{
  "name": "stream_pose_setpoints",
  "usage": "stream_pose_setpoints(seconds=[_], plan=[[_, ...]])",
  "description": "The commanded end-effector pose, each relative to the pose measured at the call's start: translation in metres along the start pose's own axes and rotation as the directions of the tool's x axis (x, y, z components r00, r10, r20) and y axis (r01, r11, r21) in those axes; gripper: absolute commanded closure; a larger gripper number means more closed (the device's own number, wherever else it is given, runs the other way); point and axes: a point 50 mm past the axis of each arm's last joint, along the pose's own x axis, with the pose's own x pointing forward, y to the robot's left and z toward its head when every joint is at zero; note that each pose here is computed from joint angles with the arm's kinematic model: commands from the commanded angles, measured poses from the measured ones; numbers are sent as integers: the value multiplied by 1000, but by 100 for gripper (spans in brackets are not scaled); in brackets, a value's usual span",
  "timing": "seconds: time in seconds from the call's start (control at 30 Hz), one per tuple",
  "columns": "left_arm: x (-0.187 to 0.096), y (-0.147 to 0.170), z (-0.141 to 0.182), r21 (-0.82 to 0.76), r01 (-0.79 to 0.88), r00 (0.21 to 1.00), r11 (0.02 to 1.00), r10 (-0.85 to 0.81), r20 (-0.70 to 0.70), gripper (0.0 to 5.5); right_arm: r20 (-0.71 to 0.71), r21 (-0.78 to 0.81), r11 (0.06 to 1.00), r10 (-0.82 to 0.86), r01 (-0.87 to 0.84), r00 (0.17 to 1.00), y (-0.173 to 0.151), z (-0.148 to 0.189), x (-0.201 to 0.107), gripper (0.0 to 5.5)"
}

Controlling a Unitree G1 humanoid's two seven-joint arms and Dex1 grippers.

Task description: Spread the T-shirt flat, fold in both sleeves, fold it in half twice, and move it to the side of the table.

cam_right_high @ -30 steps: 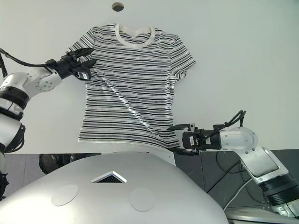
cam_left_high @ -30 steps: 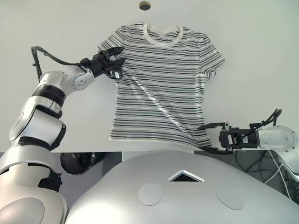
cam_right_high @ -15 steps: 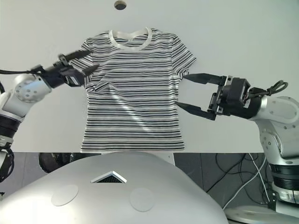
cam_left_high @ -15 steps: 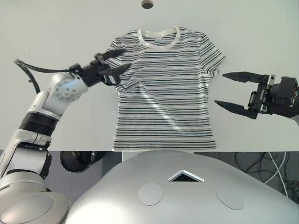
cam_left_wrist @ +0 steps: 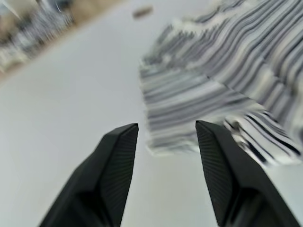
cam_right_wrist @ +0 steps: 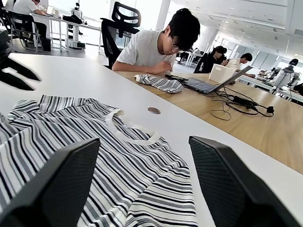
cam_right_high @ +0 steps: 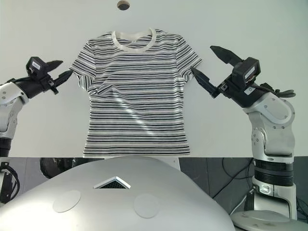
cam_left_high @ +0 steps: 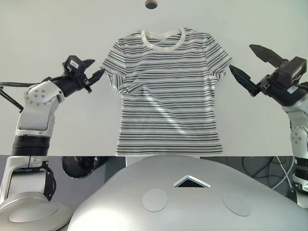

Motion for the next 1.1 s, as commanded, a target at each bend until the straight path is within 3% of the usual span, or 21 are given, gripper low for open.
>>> stream_pose_setpoints(seconds=[0.03,0.2,0.4,0.87,1.07,1.1], plan=[[-14,11,-12,-337,-58,996,940,34,-77,323,-12,-8,999,-43,43,999,-3,-2,-9,198],[-7,11,-11,-516,-94,995,852,59,-84,323,-15,-5,999,-41,41,999,1,-7,-10,198],[8,3,-14,-619,-105,994,778,58,-96,323,-32,-29,999,-32,31,999,4,-10,-12,198],[31,7,-18,-690,-160,987,706,108,-118,323,-48,-51,999,-15,13,999,11,-16,-11,198],[34,1,-18,-675,-133,990,726,72,-118,323,-50,-62,998,-2,-1,999,12,-15,-10,198],[35,-1,-18,-677,-121,992,726,62,-110,345,-51,-62,998,-2,-1,999,12,-15,-10,195]])
